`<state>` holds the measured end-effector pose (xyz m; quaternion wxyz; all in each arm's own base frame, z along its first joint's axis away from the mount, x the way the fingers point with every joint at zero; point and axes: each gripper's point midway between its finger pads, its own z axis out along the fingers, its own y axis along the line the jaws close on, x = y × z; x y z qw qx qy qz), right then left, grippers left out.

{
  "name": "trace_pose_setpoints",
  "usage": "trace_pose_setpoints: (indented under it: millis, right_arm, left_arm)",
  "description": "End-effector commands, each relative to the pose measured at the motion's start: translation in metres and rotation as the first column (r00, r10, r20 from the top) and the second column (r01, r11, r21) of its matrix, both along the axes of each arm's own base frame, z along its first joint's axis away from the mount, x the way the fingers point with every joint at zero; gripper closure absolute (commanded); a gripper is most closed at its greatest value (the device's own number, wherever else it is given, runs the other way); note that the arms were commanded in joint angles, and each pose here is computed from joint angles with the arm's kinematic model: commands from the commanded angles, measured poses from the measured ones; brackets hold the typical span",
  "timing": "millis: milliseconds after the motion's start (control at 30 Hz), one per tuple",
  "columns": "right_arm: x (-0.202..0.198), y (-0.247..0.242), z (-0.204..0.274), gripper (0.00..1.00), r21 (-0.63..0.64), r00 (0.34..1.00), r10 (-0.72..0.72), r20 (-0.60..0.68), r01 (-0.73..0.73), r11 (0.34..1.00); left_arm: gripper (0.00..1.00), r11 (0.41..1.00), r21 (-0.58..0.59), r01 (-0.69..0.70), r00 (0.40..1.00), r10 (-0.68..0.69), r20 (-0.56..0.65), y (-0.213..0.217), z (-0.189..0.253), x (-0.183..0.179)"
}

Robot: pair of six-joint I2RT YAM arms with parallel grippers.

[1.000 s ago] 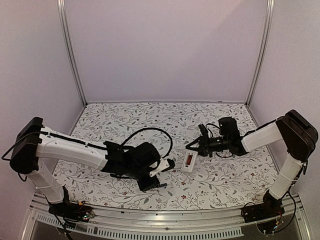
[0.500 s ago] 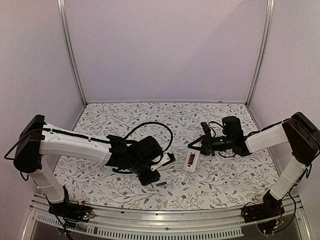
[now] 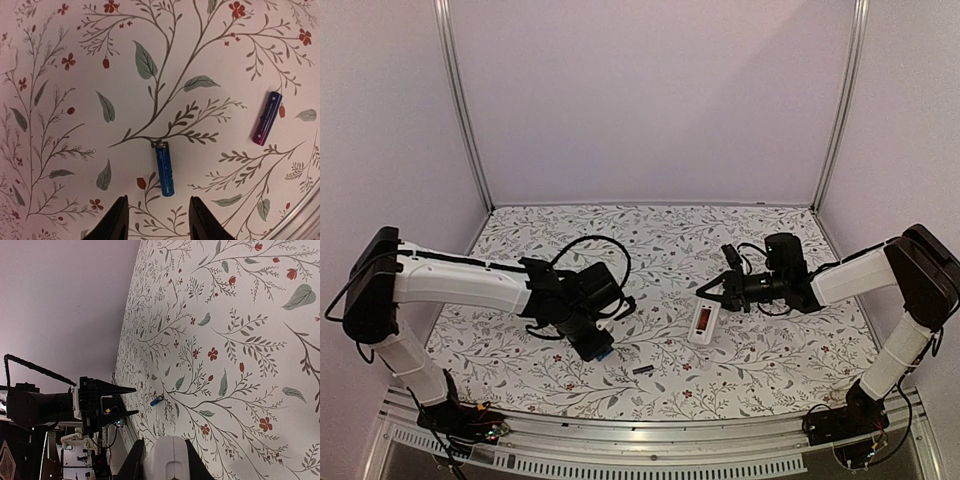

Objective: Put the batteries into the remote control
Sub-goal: Pick up the battery from the center of the board.

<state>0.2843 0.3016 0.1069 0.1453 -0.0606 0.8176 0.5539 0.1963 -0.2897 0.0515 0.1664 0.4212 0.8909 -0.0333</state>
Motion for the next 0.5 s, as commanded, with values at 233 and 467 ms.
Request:
trace_pose_setpoints:
  millis: [233, 467]
  right_arm:
    - [-0.002, -0.001, 0.000, 1.00, 0.005, 1.000, 0.016, 0.002, -0.016, 1.000]
    - [0.000, -0.004, 0.001, 1.00, 0.009, 1.000, 0.014, 0.005, -0.014, 1.000]
  left_arm:
    - [0.64, 0.989, 0.147, 0.010, 0.995, 0.004, -0.095, 0.006, -0.029, 0.004]
    - [0.75, 0.980, 0.185, 0.068, 0.979, -0.030, -0.199, 0.003, -0.049, -0.002]
